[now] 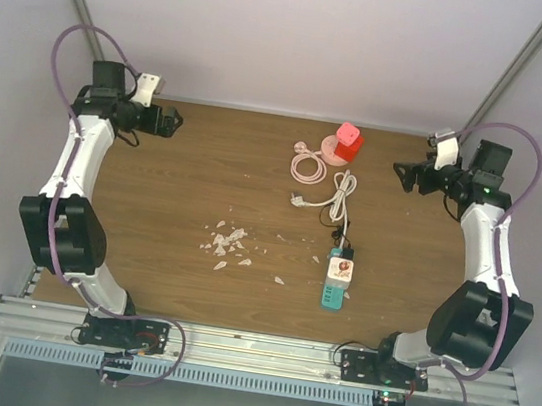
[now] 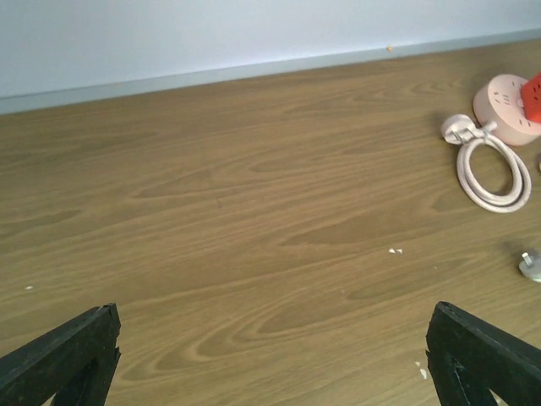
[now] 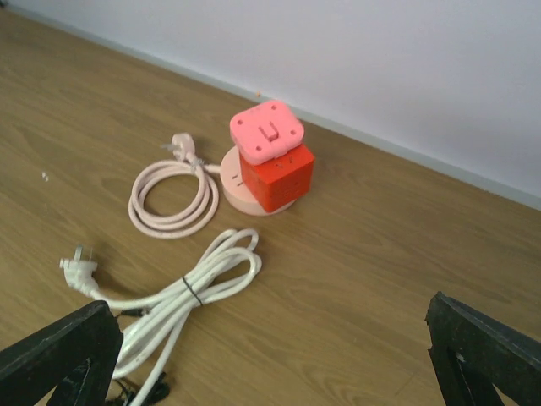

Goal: Pull the plug off the socket

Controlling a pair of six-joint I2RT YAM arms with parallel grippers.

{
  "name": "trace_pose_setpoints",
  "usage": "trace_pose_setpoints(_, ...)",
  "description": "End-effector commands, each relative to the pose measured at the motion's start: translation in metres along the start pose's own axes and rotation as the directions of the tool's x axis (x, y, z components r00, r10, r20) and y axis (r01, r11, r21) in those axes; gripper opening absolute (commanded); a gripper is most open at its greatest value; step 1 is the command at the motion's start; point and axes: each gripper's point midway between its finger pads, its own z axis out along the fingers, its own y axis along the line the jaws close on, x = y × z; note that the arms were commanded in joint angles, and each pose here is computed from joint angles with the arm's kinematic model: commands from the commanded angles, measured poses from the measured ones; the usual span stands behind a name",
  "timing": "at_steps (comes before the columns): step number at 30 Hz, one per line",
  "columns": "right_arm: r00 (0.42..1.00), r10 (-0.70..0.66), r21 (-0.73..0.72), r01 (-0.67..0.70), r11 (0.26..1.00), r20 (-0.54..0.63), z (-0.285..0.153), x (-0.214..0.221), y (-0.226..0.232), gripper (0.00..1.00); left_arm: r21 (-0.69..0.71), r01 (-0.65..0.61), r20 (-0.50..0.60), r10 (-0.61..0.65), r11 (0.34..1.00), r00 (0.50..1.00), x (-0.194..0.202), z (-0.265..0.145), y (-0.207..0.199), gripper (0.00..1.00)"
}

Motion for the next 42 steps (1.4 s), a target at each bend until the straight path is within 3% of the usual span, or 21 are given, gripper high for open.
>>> trace_pose_setpoints(1,0.993,-0.100,-0.006,0.100,0.995,-0.060,-0.005,0.003,0.012,1.00,-0.012,-0.044,0.015,0.044,0.999,0.999,-0.006,0.001,-0.018,0.99)
trace_pose_setpoints(12,0.942,-0.275,-0.214,0.233,0.949,-0.192,-0.019,0.033,0.062,1.00,0.067,-0.217,-0.035,0.219,0.974,0.975,0.013,0.009,-0.067,0.99)
trace_pose_setpoints(24,0.915,-0.194,-0.360,0.059,0.931,-0.353,0.009,0.081,0.078,1.00,0.179,-0.346,-0.072,0.363,0.921,0.929,0.046,0.024,-0.118,0.99)
trace_pose_setpoints(35,0.878,-0.152,-0.426,-0.065,0.903,-0.455,0.046,0.121,0.093,0.94,0.203,-0.376,-0.085,0.399,0.904,0.913,0.060,0.031,-0.126,0.99)
trace_pose_setpoints(42,0.878,-0.143,-0.413,-0.067,0.908,-0.456,0.066,0.127,0.097,0.94,0.226,-0.390,-0.079,0.416,0.893,0.906,0.062,0.036,-0.128,0.99)
